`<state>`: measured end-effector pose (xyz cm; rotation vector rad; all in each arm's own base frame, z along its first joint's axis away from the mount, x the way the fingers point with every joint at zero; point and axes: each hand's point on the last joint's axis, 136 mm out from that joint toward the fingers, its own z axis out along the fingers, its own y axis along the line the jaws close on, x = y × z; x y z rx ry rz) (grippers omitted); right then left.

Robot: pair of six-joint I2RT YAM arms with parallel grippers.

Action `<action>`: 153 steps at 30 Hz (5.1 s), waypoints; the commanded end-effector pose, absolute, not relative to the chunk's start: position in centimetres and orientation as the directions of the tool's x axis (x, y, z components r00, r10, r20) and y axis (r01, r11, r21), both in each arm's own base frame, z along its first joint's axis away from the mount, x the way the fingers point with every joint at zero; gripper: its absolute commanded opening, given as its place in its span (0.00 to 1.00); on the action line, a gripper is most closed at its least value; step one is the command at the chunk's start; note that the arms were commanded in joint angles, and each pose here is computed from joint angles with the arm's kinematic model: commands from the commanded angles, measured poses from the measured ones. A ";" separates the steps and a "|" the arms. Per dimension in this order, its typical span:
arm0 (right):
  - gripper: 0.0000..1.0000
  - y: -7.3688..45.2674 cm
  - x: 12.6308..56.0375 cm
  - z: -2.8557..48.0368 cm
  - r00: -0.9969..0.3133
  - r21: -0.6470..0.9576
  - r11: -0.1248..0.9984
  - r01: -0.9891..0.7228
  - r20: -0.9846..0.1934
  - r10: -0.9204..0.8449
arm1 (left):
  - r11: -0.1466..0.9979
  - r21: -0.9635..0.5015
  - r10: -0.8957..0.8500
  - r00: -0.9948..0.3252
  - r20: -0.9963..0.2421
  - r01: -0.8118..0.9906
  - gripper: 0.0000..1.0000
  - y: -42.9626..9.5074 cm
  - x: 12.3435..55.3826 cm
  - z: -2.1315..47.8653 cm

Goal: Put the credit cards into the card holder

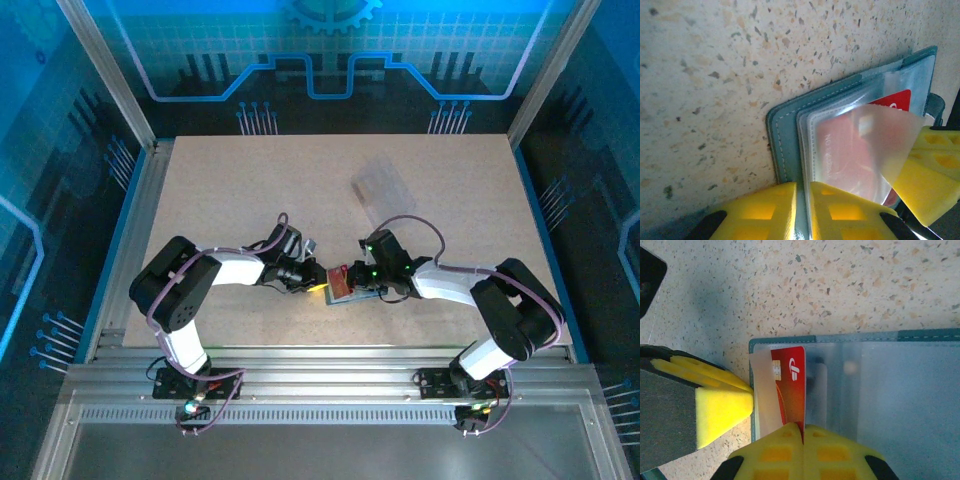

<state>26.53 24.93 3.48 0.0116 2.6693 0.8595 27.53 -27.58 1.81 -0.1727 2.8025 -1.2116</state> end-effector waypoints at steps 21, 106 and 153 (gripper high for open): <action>0.35 23.6 24.5 2.5 -0.959 0.472 0.877 -0.093 -0.278 0.048 | 0.721 -0.687 -0.142 -0.990 -0.010 -0.096 0.17 -27.3 27.4 0.5; 0.25 18.7 29.0 3.1 -0.942 0.014 0.978 -0.208 -0.272 -0.196 | 0.720 -0.686 -0.135 -0.991 0.008 -0.104 0.18 -27.4 27.2 0.3; 0.00 24.7 27.8 7.0 -0.941 0.161 0.949 -0.270 -0.252 -0.225 | 0.716 -0.688 -0.137 -0.990 0.031 -0.121 0.17 -27.8 27.1 -0.5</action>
